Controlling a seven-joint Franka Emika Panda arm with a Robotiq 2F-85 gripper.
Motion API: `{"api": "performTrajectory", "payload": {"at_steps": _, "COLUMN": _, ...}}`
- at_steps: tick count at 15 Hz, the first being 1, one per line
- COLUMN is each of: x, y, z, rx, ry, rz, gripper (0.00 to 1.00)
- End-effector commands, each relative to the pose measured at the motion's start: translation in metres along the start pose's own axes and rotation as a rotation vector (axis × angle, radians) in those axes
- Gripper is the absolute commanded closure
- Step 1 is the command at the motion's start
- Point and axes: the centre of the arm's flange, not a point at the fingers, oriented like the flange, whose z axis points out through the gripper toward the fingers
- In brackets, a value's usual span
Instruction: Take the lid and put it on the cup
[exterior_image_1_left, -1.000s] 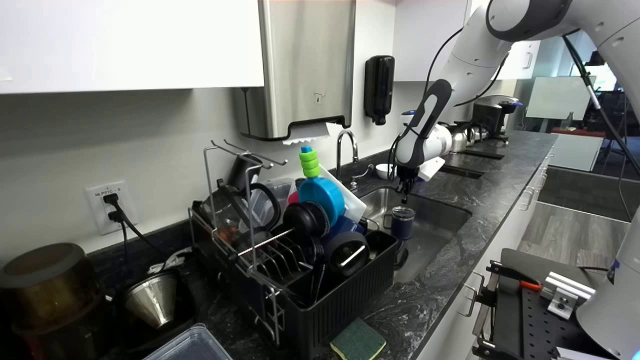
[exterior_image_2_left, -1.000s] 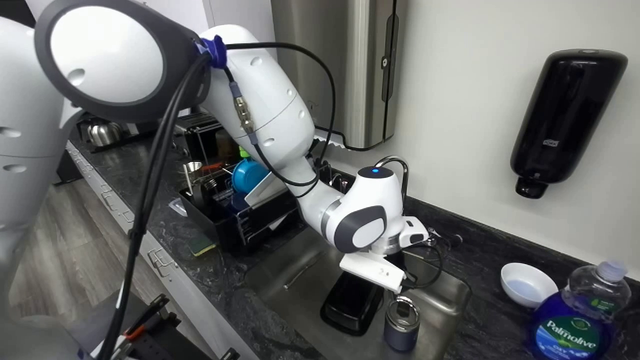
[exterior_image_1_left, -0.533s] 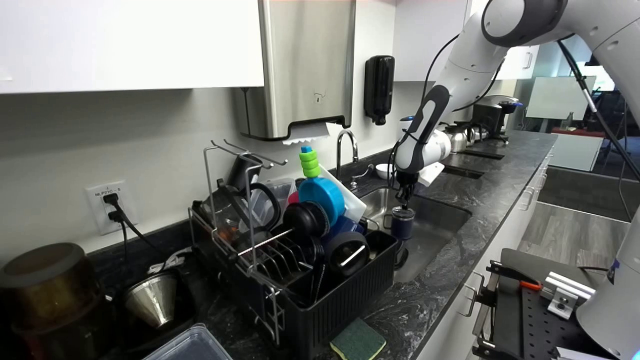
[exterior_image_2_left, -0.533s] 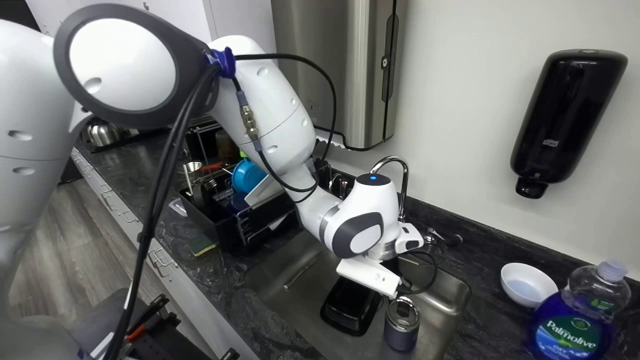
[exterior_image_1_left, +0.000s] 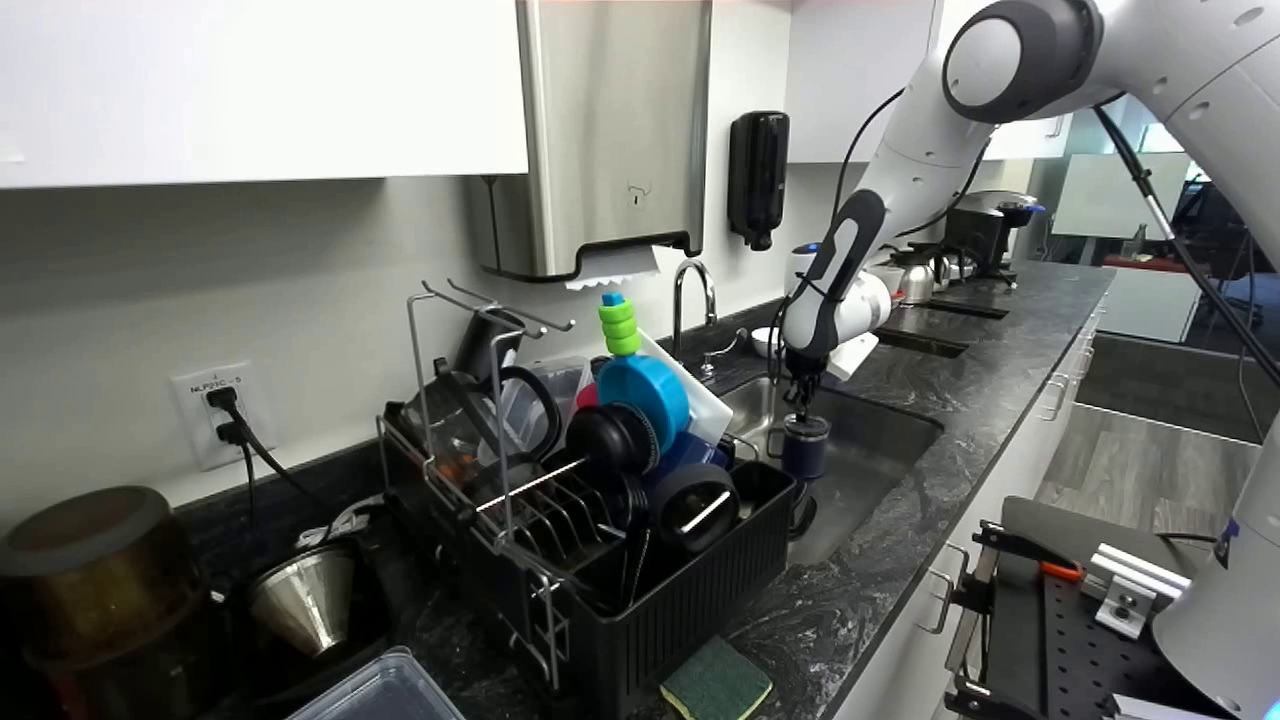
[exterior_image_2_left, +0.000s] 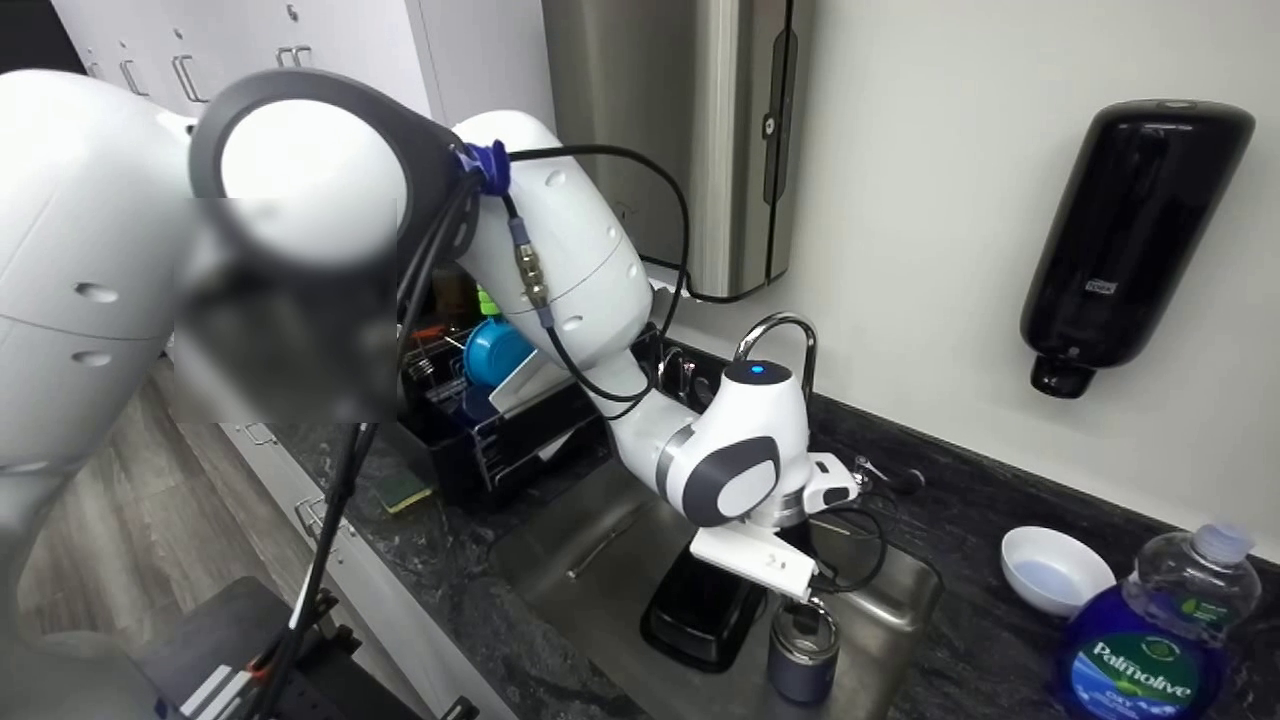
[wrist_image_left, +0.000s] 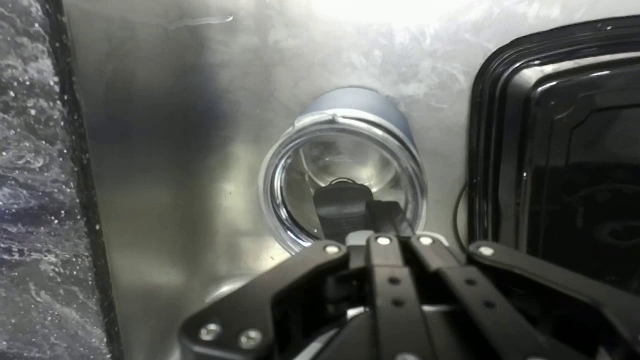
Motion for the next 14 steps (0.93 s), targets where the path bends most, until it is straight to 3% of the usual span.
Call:
{"api": "performTrajectory", "payload": {"at_steps": 1, "x": 0.008, "y": 0.009, "z": 0.009, "rx": -0.009, "ry": 0.013, "rz": -0.023, "gripper": 1.00}}
{"api": "performTrajectory", "payload": {"at_steps": 7, "x": 0.012, "y": 0.013, "z": 0.019, "rx": 0.016, "ry": 0.001, "rz": -0.041, "gripper": 1.00}}
{"api": "performTrajectory", "payload": {"at_steps": 14, "x": 0.023, "y": 0.010, "z": 0.032, "rx": 0.115, "ry": -0.047, "rz": -0.111, "gripper": 1.00}}
